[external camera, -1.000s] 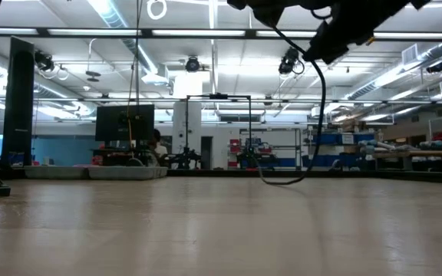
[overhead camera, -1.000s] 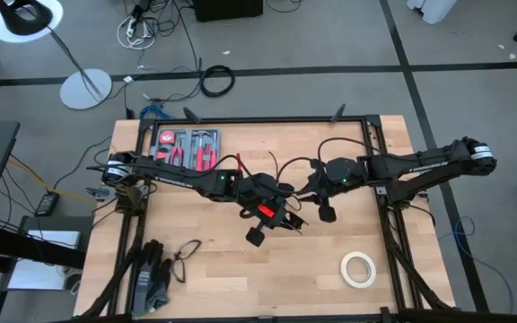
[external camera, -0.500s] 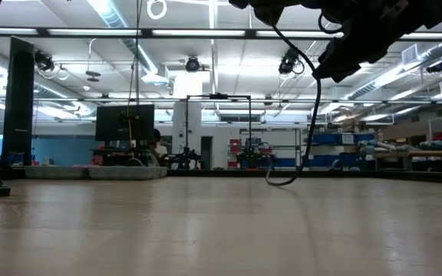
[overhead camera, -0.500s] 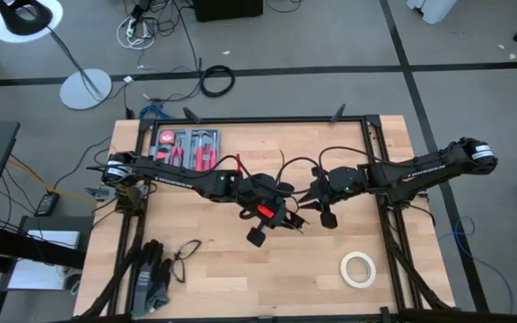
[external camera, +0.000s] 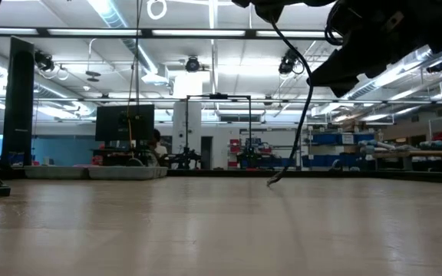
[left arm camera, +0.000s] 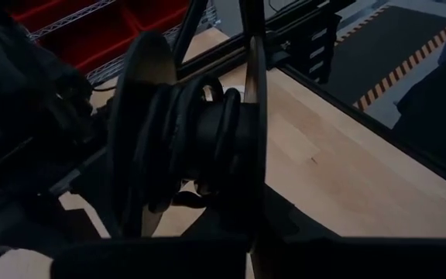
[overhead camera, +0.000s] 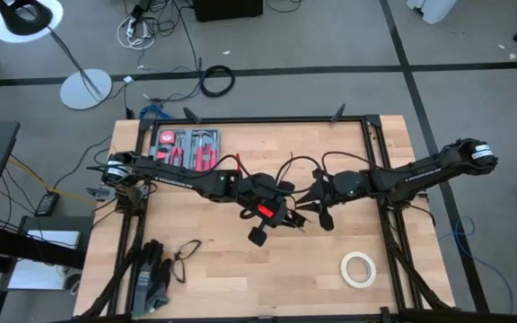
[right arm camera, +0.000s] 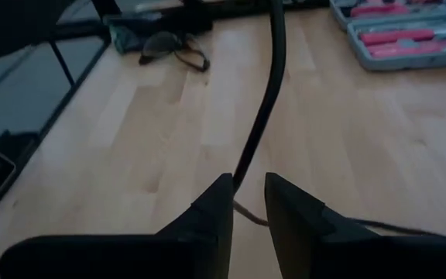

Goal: Coil cords
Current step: Coil the black wire onto the spool

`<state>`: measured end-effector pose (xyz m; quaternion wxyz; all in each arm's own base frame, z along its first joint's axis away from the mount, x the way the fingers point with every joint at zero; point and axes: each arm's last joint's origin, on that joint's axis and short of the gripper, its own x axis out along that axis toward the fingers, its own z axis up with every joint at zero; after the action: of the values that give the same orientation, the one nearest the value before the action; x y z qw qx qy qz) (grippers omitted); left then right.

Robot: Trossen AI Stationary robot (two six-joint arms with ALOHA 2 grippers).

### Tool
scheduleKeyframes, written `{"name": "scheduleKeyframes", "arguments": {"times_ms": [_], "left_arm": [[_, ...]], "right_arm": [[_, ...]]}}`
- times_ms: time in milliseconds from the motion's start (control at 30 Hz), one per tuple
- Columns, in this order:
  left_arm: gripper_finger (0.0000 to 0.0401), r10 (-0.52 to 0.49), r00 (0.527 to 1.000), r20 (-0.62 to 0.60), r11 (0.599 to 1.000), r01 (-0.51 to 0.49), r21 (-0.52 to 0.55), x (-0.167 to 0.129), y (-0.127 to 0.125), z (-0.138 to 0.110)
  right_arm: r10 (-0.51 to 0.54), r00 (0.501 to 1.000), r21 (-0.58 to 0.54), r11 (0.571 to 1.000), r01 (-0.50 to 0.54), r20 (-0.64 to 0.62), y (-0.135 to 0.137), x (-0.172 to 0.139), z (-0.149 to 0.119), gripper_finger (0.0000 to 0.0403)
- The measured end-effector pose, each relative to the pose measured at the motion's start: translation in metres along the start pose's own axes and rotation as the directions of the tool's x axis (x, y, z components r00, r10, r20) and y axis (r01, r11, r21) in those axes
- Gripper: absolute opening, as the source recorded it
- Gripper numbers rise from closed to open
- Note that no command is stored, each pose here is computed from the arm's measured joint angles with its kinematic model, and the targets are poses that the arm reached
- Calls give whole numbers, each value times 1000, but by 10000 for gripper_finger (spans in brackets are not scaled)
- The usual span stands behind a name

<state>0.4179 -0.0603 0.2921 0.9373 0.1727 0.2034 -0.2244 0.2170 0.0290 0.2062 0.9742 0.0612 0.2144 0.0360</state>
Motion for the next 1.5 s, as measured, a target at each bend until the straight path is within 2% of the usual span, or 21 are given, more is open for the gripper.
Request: {"name": "scheduleKeyframes", "arguments": {"times_ms": [367, 733, 833, 933, 1033, 1500], "left_arm": [[0, 54, 998, 25, 998, -55, 39, 0, 1, 4], [0, 143, 990, 5, 986, -143, 84, 1, 0, 6], [0, 155, 988, 20, 984, -156, 86, 1, 1, 8], [0, 164, 986, 19, 982, -165, 90, 1, 2, 8], [0, 181, 983, 15, 979, -182, 91, 1, 2, 8], [0, 154, 987, -51, 987, -151, 61, 1, 0, 1]], "right_arm": [[7, 996, 24, 1000, -9, 91, -1, 0, -3, 77], [-10, 995, 61, 998, 5, 95, -1, 0, -3, 75], [-35, 994, 63, 998, 28, 99, -2, 0, -2, 59], [-42, 994, 41, 998, 38, 98, -2, 0, -3, 15], [-40, 995, 33, 999, 37, 93, -1, 0, -3, 8], [95, 992, -15, 995, -97, -78, 33, -3, -24, 3]]}}
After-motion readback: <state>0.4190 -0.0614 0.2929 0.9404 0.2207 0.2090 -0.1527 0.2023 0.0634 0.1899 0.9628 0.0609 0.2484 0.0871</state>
